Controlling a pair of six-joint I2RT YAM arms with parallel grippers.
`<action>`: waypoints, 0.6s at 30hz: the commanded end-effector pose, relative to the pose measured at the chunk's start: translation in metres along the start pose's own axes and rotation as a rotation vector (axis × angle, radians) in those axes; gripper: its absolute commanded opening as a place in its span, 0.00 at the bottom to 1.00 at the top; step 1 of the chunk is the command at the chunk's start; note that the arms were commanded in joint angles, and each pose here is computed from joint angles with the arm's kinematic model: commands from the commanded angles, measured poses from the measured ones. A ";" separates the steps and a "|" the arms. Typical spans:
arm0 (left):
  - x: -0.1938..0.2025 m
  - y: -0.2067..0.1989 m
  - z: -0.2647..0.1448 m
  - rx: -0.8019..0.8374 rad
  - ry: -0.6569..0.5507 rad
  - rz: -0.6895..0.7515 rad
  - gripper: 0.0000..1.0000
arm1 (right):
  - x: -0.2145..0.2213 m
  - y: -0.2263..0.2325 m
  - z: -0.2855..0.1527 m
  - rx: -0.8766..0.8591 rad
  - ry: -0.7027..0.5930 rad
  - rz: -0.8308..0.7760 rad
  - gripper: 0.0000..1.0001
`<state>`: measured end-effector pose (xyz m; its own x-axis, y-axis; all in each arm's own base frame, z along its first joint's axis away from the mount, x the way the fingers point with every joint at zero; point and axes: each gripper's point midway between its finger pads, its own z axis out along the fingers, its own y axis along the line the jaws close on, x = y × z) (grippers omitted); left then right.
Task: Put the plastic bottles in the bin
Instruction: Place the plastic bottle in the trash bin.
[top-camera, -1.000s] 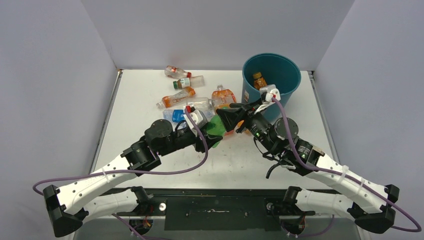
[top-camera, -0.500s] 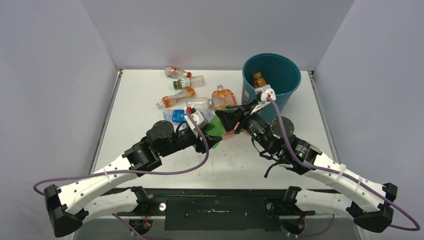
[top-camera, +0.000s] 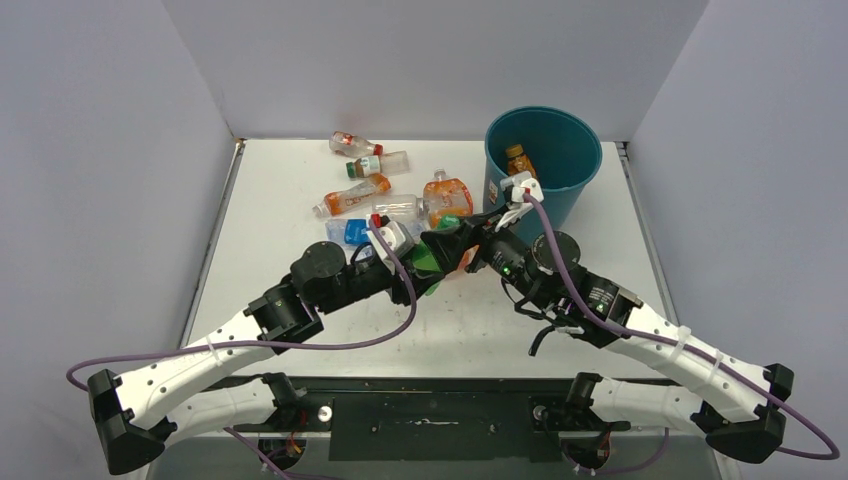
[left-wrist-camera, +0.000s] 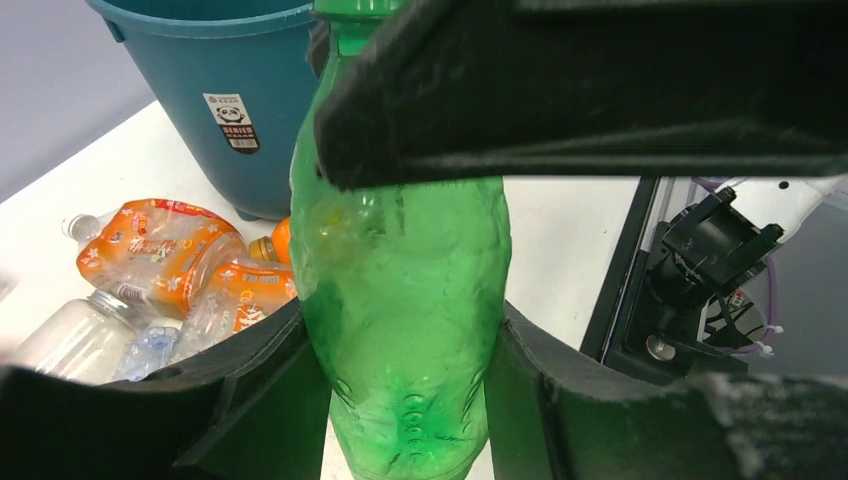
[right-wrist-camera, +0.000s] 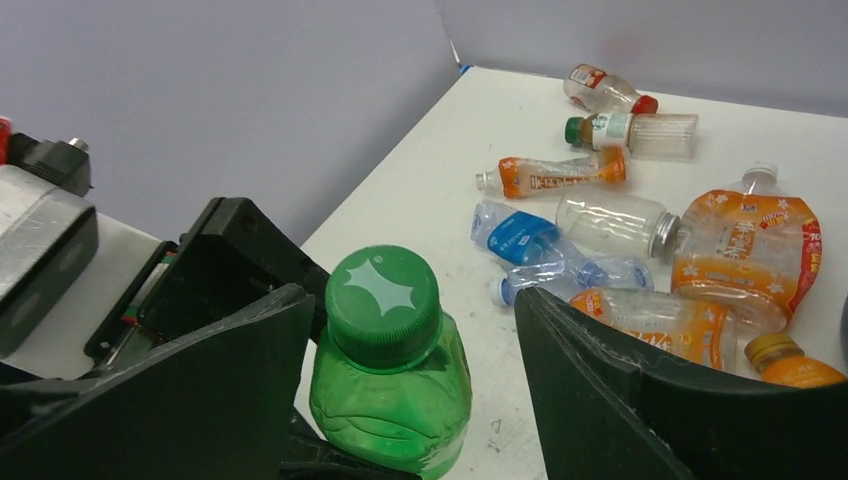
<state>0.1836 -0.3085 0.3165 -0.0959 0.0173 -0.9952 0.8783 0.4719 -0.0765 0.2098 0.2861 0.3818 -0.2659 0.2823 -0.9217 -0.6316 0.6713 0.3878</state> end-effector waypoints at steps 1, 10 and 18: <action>-0.035 -0.002 -0.004 0.007 -0.116 0.015 0.00 | -0.008 0.005 -0.002 -0.010 0.001 0.016 0.75; -0.032 -0.004 -0.002 0.018 -0.109 0.017 0.00 | -0.019 0.004 -0.009 -0.010 -0.056 0.040 0.67; -0.029 -0.007 0.000 0.029 -0.098 0.019 0.00 | -0.035 0.002 -0.016 -0.007 -0.137 0.077 0.73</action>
<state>0.1830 -0.3092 0.3192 -0.0873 0.0089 -0.9961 0.8808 0.4678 -0.0730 0.2028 0.2751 0.3899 -0.2669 0.3334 -0.9042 -0.6233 0.6559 0.4258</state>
